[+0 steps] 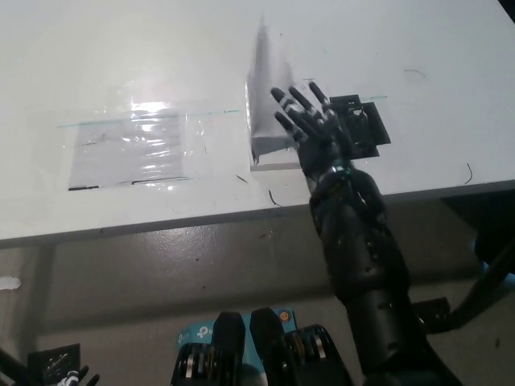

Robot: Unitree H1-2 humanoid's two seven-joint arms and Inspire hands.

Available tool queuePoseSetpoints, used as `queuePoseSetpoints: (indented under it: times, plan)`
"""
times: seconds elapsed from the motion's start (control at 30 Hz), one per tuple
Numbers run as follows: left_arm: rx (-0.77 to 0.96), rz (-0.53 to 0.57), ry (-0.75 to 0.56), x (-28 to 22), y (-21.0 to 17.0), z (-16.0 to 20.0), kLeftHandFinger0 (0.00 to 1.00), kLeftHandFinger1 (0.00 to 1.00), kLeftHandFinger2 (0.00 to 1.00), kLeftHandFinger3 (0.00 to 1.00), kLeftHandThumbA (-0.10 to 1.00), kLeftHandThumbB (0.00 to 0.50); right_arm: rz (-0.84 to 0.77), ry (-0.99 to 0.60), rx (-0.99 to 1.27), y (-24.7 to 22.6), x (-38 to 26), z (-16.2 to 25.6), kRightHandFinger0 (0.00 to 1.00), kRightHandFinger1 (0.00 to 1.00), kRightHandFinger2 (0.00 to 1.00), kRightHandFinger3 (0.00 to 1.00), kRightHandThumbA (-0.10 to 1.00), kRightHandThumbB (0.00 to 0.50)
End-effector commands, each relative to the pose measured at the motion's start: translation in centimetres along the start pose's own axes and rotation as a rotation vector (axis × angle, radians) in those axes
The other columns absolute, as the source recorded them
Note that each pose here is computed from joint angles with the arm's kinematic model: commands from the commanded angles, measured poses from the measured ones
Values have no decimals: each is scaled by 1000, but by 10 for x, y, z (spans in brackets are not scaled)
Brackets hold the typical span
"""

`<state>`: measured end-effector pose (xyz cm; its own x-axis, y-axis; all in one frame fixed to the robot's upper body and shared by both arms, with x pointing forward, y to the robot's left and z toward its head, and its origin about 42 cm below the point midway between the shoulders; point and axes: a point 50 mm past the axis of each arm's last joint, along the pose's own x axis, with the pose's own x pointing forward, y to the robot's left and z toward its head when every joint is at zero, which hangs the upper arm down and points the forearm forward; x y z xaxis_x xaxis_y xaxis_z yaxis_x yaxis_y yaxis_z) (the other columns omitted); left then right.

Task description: The robot uses its right hand to slide under the cover of the book kept in the middle of the desk and open it

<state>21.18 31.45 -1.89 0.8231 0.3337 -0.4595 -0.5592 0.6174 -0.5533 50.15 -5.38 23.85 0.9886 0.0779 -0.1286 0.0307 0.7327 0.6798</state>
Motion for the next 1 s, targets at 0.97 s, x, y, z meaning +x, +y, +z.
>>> queuePoseSetpoints:
  times: [0.97]
  plan:
    - [79, -99, -10, 12, -21, 17, 760, 756, 812, 855, 935, 192, 121, 27, -384, 12, 10, -38, 601, 649, 668, 921, 1000, 133]
